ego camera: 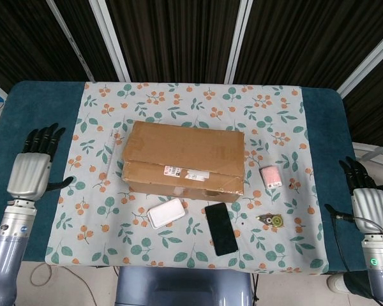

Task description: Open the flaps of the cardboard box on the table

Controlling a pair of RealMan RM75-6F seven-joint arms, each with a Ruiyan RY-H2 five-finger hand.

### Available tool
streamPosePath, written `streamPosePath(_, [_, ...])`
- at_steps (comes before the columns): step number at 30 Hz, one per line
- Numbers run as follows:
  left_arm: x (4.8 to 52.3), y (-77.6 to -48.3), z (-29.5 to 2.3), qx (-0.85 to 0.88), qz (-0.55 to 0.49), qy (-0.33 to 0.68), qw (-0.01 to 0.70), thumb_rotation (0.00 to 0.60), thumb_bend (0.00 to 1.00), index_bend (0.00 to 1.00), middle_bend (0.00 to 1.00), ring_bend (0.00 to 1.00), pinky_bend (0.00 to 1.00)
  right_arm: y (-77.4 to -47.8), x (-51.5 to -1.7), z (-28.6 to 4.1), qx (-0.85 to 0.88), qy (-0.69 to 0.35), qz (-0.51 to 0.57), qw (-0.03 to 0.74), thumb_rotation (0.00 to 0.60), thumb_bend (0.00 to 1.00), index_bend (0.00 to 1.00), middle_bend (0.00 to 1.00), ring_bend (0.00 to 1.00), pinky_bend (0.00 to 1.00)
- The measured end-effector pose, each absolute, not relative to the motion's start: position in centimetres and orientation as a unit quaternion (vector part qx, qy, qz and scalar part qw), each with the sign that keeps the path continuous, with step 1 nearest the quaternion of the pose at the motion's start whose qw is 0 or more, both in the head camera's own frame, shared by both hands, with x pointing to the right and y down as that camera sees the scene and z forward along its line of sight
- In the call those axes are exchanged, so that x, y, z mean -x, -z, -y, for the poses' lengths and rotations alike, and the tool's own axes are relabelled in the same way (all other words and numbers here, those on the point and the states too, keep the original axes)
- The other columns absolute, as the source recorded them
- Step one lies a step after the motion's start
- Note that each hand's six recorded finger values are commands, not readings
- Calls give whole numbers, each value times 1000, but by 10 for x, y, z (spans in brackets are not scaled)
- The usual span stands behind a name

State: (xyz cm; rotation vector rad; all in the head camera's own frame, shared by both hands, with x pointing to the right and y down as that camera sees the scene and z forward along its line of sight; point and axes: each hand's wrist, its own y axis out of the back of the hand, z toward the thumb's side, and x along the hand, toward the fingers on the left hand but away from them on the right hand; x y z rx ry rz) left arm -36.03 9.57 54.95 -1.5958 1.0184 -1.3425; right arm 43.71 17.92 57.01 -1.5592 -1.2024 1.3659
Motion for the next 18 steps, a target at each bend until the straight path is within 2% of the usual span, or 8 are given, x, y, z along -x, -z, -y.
streamPosePath(10, [305,-567,-62,649,-368,522,412,600,119,0,0,0,13,-574,-436,-179,611,-531,472,348,600,207,0,0,16,221])
streamPosePath(18, [269,-579,-49,662,-350,513,420,600,136,0,0,0,13,-575,-438,-178,613,-531,481,333,600,211,0,0,16,221])
